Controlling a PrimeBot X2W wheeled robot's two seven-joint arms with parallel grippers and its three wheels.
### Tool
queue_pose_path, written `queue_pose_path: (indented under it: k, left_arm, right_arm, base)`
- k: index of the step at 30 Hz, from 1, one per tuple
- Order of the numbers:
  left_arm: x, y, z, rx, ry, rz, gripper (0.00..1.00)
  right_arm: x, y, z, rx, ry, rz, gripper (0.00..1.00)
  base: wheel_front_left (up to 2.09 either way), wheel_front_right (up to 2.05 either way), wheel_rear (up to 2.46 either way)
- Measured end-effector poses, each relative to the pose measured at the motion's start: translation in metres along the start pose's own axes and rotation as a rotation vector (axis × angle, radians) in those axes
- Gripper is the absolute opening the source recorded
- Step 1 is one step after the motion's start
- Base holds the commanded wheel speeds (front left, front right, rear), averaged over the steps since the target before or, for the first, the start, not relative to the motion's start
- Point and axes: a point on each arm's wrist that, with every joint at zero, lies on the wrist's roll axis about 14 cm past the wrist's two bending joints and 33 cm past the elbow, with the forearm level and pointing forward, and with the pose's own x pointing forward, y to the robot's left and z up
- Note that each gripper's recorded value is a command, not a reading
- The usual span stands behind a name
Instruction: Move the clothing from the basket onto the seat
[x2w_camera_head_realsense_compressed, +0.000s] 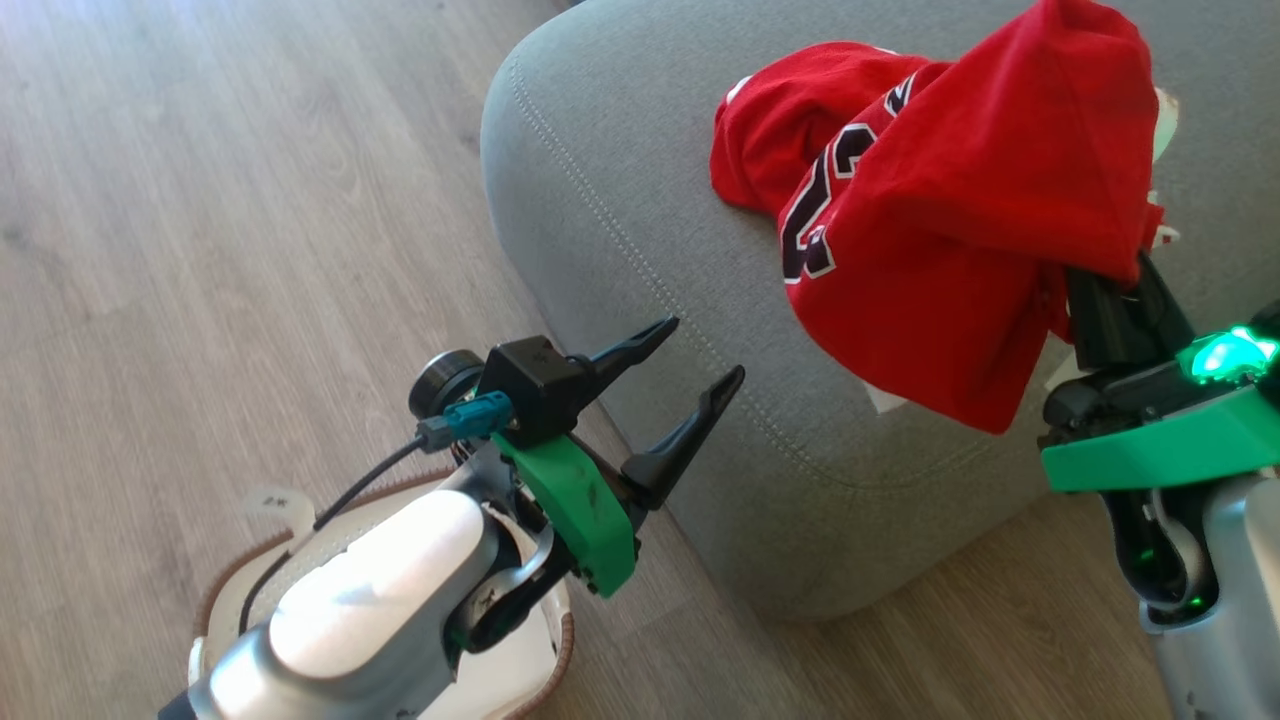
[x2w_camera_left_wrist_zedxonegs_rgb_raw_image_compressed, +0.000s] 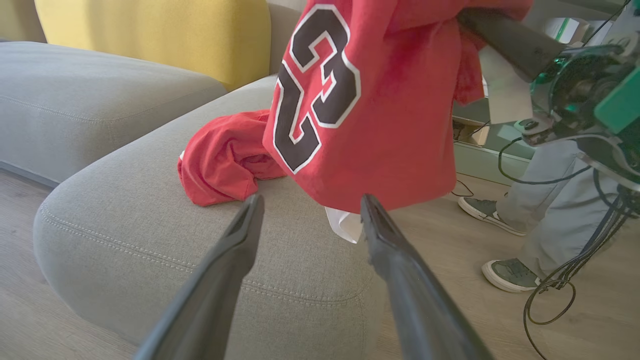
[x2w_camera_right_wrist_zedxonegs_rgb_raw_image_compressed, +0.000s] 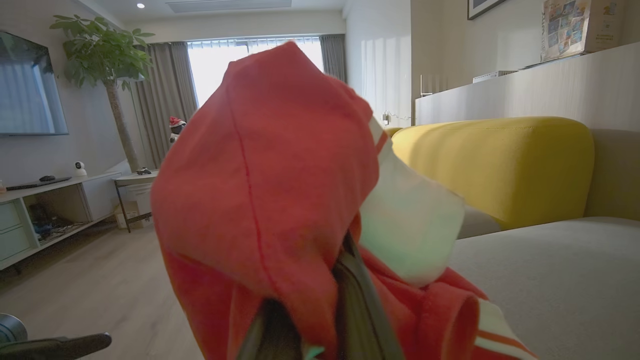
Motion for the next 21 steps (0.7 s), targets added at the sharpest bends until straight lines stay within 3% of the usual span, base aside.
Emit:
queue_pose_path:
  k: [13, 21]
  left_arm:
    - [-0.002, 0.026, -0.007, -0.026, 0.002, 0.026, 1.0]
    - [0.002, 0.051, -0.012, -0.044, 0.005, 0.026, 1.0]
  right_arm:
    - [0.05, -0.027, 0.002, -0.075, 0.013, -0.019, 0.0]
    - [0.095, -0.053, -0.021, -0.116, 0.074, -0.06, 0.0]
  base:
    - [0.0, 0.0, 0.0]
    - [0.0, 0.0, 0.0]
